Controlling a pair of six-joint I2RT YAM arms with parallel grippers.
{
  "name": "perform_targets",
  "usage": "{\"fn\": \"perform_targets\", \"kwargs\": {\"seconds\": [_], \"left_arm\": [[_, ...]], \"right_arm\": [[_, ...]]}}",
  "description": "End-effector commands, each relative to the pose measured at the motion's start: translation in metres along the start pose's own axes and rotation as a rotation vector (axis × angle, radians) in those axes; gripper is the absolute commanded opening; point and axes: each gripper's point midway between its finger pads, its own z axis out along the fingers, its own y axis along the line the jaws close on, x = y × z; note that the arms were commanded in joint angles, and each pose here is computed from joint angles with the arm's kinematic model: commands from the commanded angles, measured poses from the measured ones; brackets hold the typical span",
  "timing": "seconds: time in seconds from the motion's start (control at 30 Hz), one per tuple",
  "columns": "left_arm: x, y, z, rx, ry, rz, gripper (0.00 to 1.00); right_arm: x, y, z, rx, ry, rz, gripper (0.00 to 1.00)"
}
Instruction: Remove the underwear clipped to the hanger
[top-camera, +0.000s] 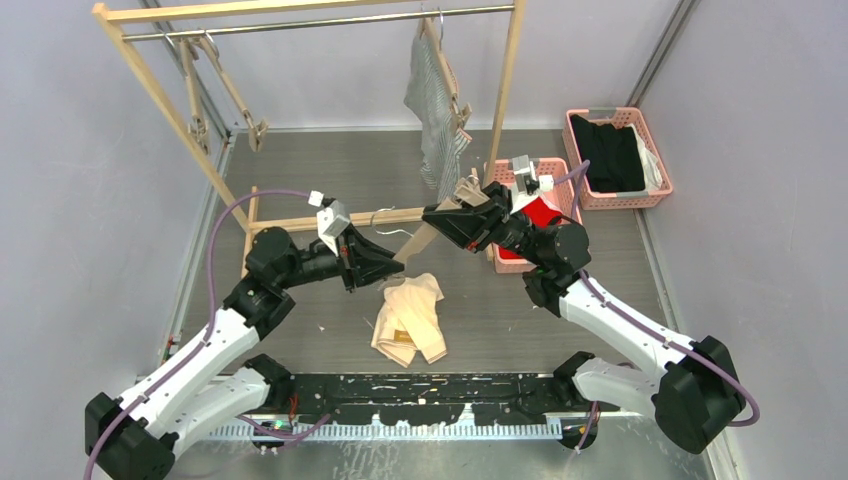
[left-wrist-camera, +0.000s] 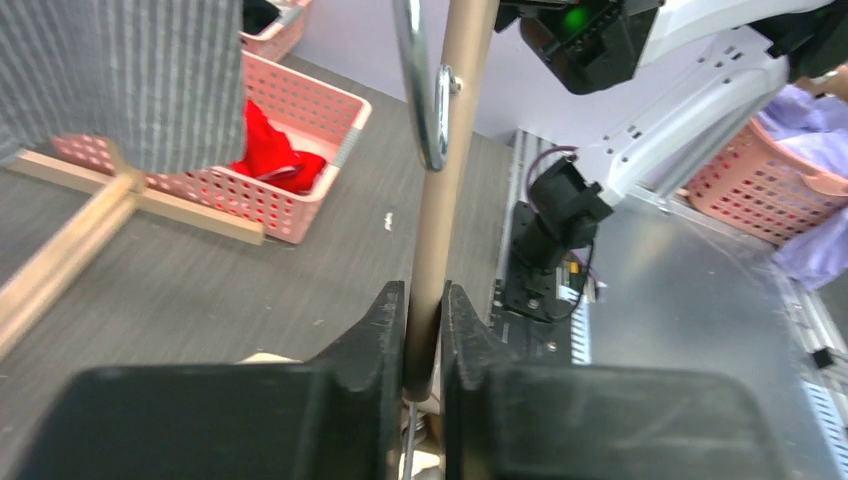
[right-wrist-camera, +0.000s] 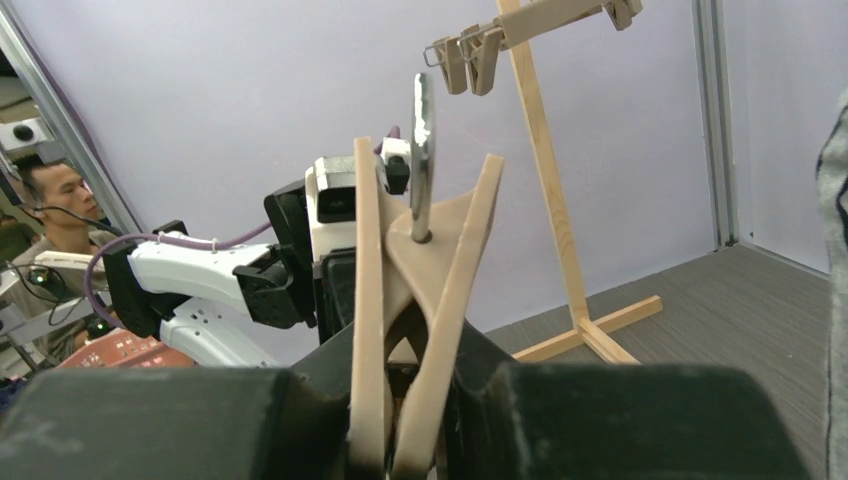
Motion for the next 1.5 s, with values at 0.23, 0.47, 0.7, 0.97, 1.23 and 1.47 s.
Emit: {"fn": "perform_targets", "kwargs": {"seconds": [0.23,0.47,0.7,0.97,1.23,1.47], "left_arm": [[-0.046,-0.020,-0.003,0.042,-0.137,0.039,0.00],[-0.059,-0.025,-0.013,-0.010,-0.127,0.047,0.00],[-0.059,-0.021,-0.028,-0.116,-0.062,0.063,0.00],[-0.007,0.013,-0.090,-0.524,0.210,-0.080,0.00],[0.019,0.041,-0.148,-0.865,0.316,-0.119,0.00],[0.010,0.059,-0.141,-0.921,0.275,-0.108,0.00]], "right_arm": [[-0.015,0.007,0.002,-0.008,-0.053,-0.045,0.01],[-0.008,0.003,0.000,0.005,-0.039,-0.048,0.76],[0.012,-0.007,-0.006,0.050,0.047,-0.061,1.00],[0.090,-0.060,-0.052,0.493,0.345,-0.232,1.00],[0.196,-0.085,-0.119,0.820,0.700,-0.319,1.00],[0.268,-0.091,-0.146,0.887,0.879,-0.332,1.00]]}}
